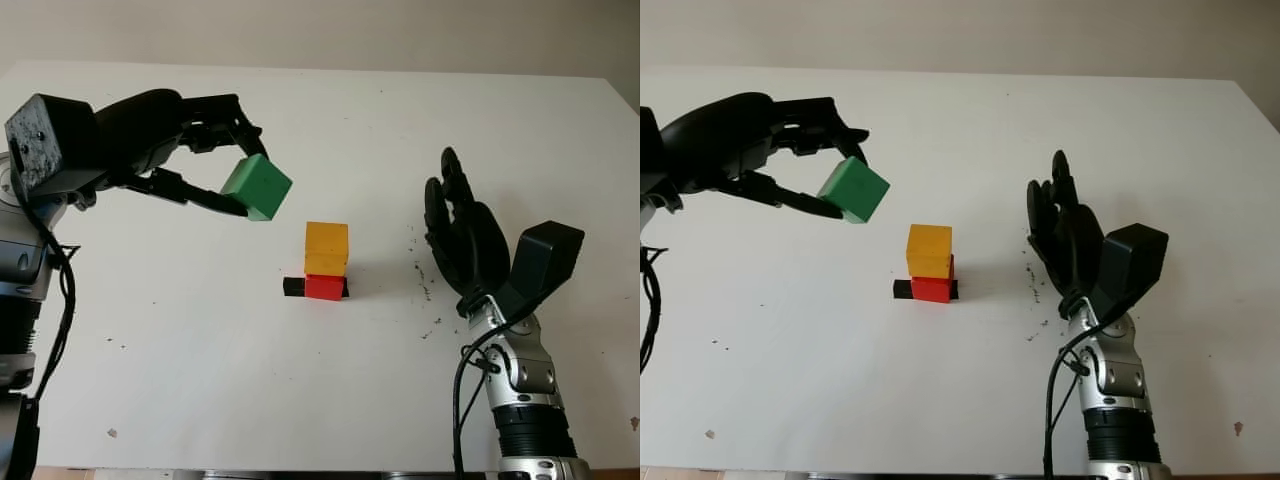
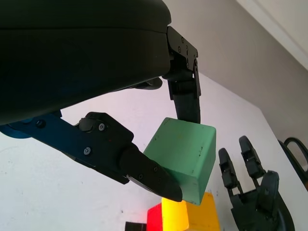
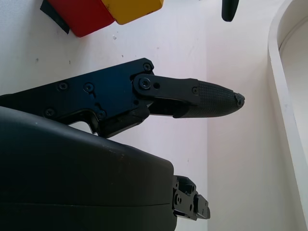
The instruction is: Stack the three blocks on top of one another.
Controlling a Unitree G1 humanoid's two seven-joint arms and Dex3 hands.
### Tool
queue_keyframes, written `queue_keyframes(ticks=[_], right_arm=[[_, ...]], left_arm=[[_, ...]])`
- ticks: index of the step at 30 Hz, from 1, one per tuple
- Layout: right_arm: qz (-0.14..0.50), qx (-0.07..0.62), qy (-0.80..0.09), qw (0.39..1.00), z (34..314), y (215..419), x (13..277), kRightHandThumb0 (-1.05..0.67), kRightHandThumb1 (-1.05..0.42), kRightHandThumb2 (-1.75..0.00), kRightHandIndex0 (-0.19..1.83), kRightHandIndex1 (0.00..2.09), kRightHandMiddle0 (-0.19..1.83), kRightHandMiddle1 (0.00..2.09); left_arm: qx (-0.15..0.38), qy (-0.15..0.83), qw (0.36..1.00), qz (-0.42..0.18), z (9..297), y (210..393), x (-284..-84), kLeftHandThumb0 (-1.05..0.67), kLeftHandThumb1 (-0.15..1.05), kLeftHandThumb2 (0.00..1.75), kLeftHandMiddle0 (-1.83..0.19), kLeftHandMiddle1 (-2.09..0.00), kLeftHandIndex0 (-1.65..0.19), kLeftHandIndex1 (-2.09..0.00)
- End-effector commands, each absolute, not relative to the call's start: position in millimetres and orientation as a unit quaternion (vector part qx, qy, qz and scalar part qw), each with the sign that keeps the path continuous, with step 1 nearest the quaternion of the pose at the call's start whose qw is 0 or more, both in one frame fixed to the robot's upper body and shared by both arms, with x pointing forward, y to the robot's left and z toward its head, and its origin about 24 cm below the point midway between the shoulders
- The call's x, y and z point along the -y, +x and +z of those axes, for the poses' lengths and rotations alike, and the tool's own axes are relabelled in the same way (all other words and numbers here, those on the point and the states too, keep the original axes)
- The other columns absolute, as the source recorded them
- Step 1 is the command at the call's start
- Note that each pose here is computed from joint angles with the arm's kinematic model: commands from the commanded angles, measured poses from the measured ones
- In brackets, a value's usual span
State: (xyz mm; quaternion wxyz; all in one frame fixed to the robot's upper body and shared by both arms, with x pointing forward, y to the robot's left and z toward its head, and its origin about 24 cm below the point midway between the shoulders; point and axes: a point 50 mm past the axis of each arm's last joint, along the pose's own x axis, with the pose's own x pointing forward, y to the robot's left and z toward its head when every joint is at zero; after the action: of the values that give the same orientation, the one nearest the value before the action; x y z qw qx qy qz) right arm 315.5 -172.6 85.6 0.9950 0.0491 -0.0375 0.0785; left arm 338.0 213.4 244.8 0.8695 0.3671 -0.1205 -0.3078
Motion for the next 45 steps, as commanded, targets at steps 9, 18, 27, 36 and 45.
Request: queue_keyframes(ticks=[9, 18, 27, 36, 45], right_arm=[[0.076, 0.042, 0.038, 0.995, 86, 314, 172, -0.70, -1.05, -0.48, -0.19, 0.00, -0.19, 0.00], [0.075, 0.044, 0.044, 0.995, 84, 311, 169, -0.69, -1.05, -0.49, -0.19, 0.00, -0.19, 0.00], [0.075, 0.044, 0.047, 0.995, 81, 308, 167, -0.70, -1.05, -0.49, -0.19, 0.00, -0.19, 0.02], [0.069, 0.033, 0.051, 0.996, 79, 307, 165, -0.71, -1.05, -0.48, -0.19, 0.00, -0.19, 0.01], [0.065, 0.028, 0.057, 0.996, 79, 304, 165, -0.70, -1.05, -0.47, -0.19, 0.00, -0.19, 0.03]], left_arm=[[0.151, 0.466, 0.794, -0.361, 297, 338.9, -168.4, -0.38, 0.96, 0.05, -0.26, -0.09, -0.42, -1.48], [0.163, 0.510, 0.748, -0.391, 305, 339.7, -144.6, -0.34, 0.94, 0.05, -0.28, -0.08, -0.44, -1.45], [0.194, 0.573, 0.684, -0.406, 315, 335.6, -120.7, -0.36, 0.97, 0.05, -0.28, -0.07, -0.40, -1.47], [0.245, 0.603, 0.631, -0.422, 316, 328.0, -108.5, -0.36, 0.97, 0.05, -0.26, -0.06, -0.35, -1.50], [0.275, 0.615, 0.609, -0.419, 313, 328.7, -104.8, -0.38, 0.95, 0.05, -0.28, -0.07, -0.39, -1.45]])
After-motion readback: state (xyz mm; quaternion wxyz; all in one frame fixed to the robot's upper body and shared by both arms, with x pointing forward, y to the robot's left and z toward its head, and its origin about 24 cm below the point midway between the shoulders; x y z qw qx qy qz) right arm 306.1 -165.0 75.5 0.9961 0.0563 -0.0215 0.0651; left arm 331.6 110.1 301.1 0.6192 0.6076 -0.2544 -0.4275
